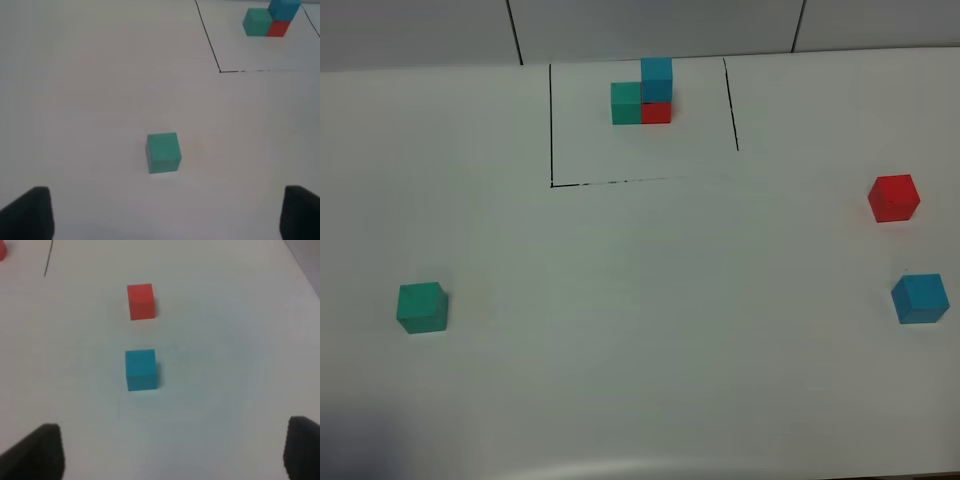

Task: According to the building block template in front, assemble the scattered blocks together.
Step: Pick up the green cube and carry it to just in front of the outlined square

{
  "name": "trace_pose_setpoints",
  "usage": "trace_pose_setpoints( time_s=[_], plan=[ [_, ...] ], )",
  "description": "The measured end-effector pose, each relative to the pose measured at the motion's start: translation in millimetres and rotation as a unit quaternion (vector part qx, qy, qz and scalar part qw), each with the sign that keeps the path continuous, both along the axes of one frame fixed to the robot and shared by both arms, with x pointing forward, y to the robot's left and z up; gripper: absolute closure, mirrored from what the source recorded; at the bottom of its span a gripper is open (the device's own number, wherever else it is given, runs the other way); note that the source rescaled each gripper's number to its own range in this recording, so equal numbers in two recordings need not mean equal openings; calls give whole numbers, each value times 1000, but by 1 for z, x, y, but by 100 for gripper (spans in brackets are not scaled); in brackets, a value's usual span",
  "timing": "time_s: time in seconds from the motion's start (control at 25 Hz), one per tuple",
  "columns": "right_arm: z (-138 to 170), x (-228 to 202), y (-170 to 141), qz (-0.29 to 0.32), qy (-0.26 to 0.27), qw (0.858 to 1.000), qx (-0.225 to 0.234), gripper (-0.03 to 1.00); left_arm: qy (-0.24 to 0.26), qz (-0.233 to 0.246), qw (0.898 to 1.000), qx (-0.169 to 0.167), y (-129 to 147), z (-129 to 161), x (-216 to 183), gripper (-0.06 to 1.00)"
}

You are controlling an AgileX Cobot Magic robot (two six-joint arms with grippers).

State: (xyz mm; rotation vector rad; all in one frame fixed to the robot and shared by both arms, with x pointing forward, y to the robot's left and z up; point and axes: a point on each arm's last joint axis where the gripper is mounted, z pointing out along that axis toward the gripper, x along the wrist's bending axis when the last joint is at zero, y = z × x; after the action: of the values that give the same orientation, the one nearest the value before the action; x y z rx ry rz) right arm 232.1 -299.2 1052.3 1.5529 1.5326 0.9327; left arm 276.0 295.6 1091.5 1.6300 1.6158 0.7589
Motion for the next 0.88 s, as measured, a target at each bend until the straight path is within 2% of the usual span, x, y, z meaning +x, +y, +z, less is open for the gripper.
trace_pose_setpoints(
  time_s=[0.16, 0.28, 0.44, 0.56, 0.72, 0.76, 0.88],
  plan=[
    [0, 0, 0, 0, 0, 1000, 0, 20, 72, -10, 997, -23, -6, 15, 40, -6],
    [0, 0, 0, 0, 0, 1000, 0, 20, 140, -20, 989, -48, -12, 19, 70, -5],
    [0, 0, 0, 0, 0, 1000, 0, 20, 253, -21, 966, -56, -16, 4, 117, -5],
    [0, 0, 0, -2, 0, 1000, 2, 21, 332, -16, 941, -55, -18, -23, 151, -4],
    [0, 0, 0, -2, 0, 1000, 2, 20, 405, -8, 913, -48, -18, -61, 182, -4],
    [0, 0, 0, -2, 0, 1000, 2, 21, 416, -9, 908, -41, -20, -69, 188, -3],
    [0, 0, 0, -2, 0, 1000, 2, 21, 428, -15, 904, -12, -25, -88, 202, -3]
  ],
)
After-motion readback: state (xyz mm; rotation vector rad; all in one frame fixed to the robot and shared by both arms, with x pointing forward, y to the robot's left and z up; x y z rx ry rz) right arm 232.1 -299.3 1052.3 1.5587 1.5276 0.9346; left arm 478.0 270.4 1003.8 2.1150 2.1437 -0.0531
